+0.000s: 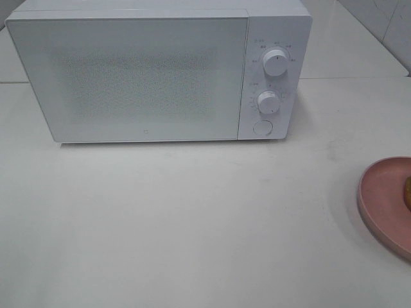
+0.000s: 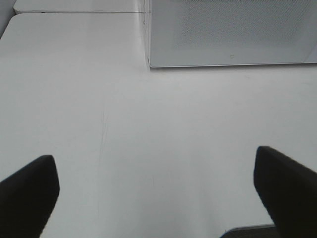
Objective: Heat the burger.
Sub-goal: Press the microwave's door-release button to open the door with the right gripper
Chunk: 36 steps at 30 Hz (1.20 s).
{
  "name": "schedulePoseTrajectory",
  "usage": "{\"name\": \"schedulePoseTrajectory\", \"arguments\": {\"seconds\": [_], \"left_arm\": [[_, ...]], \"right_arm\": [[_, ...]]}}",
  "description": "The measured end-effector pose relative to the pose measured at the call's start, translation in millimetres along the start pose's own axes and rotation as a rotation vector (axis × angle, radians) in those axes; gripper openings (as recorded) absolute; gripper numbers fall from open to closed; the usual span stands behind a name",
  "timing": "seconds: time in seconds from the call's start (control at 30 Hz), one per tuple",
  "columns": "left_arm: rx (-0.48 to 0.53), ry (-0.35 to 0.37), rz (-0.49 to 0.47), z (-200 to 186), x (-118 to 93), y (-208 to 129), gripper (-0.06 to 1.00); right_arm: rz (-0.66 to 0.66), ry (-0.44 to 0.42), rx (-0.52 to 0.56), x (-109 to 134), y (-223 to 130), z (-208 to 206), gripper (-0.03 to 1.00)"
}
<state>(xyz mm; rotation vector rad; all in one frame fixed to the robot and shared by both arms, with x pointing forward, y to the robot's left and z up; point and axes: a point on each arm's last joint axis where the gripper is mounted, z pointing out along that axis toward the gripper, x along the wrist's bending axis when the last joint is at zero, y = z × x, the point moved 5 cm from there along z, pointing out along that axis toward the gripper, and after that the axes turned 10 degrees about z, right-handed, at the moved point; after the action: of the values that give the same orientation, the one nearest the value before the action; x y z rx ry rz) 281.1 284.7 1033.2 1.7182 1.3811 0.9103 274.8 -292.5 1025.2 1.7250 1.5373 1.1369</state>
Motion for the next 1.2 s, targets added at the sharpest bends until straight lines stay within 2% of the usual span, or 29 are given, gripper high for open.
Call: {"name": "schedulePoseTrajectory", "arguments": {"seconds": [0.63,0.7,0.9,1.2], "left_arm": [[0.0,0.0,0.0,0,0,0,0.99],[0.0,0.0,0.0,0,0,0,0.99],[0.0,0.0,0.0,0,0,0,0.99],[0.0,0.0,0.0,0,0,0,0.99]], "right_arm": [[0.0,0.003,-0.007,0,1,-1,0.75],[0.0,0.018,-0.067,3,12,-6,0.75],[0.002,0.039,-0.143,7,24,-8,0.75],[0.004,0.029,-0.106,11,40,11,0.75]]}}
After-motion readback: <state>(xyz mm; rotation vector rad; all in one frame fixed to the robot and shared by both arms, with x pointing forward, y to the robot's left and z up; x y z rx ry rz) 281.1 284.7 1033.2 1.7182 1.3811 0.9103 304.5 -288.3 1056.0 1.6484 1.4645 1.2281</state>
